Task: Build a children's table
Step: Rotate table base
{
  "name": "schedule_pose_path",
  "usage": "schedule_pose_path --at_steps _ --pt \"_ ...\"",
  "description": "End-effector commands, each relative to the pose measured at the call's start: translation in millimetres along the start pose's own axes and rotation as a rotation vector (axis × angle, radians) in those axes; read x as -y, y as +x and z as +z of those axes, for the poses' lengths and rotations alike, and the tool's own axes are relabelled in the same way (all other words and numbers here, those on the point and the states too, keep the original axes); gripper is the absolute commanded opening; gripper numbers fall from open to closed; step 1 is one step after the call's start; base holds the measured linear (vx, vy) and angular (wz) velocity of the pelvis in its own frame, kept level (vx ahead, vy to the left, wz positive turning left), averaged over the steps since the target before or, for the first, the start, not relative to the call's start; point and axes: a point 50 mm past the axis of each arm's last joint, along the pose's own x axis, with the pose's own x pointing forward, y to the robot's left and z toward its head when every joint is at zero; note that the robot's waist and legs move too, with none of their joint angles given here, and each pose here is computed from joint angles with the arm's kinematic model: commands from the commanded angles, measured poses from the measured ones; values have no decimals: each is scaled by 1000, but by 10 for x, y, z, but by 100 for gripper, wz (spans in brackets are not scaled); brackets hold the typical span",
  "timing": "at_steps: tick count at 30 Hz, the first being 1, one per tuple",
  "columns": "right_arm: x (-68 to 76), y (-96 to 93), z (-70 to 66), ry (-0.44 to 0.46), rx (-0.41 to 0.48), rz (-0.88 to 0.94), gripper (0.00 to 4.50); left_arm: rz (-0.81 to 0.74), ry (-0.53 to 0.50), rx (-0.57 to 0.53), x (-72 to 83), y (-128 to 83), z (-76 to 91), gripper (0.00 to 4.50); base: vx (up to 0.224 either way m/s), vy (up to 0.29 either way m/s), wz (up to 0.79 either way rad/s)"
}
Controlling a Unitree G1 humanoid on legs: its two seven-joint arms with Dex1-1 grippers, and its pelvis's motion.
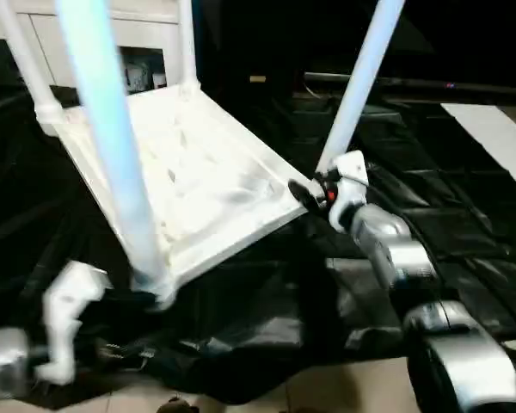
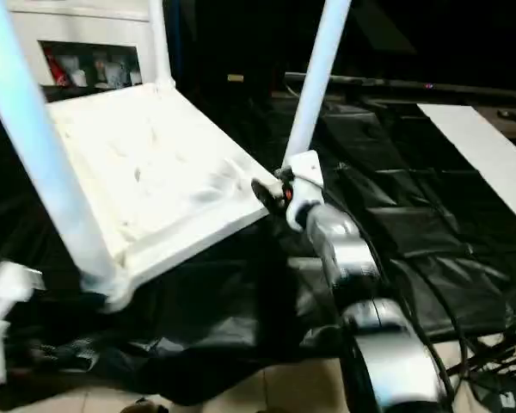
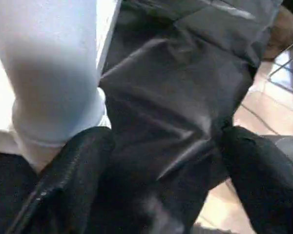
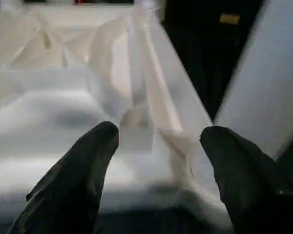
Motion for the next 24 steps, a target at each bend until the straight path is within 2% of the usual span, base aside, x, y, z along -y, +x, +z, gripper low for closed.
schedule_pose_path --at_steps 1,2,4,5,12,16,17,18,21,24 --pt "7 -52 23 -41 5 26 333 43 34 6 -73 -105 60 439 0 0 0" --pt "-11 -108 -32 -55 -4 49 333 58 44 0 -128 -179 83 439 0 0 0" --pt "-14 -126 -50 -60 -8 54 333 63 47 0 -148 -201 94 439 0 0 0" --pt "-9 -167 -93 -61 -19 56 333 81 76 10 -206 -228 135 439 0 0 0" --pt "-43 -190 -155 -32 -38 14 333 105 112 58 -327 -151 225 439 0 0 0" --pt "-111 -138 -154 -9 -33 13 333 112 143 220 -360 38 405 439 0 0 0" --pt "-161 -91 -181 -9 -51 13 333 75 137 304 -318 183 508 439 0 0 0" --pt "-164 -85 -186 -9 -55 10 333 69 135 311 -311 198 517 439 0 0 0" --pt "-219 9 -259 -23 -126 -22 333 -18 114 379 -196 436 623 439 0 0 0" --pt "-252 63 -287 -30 -161 -35 333 -72 111 389 -132 581 653 439 0 0 0"
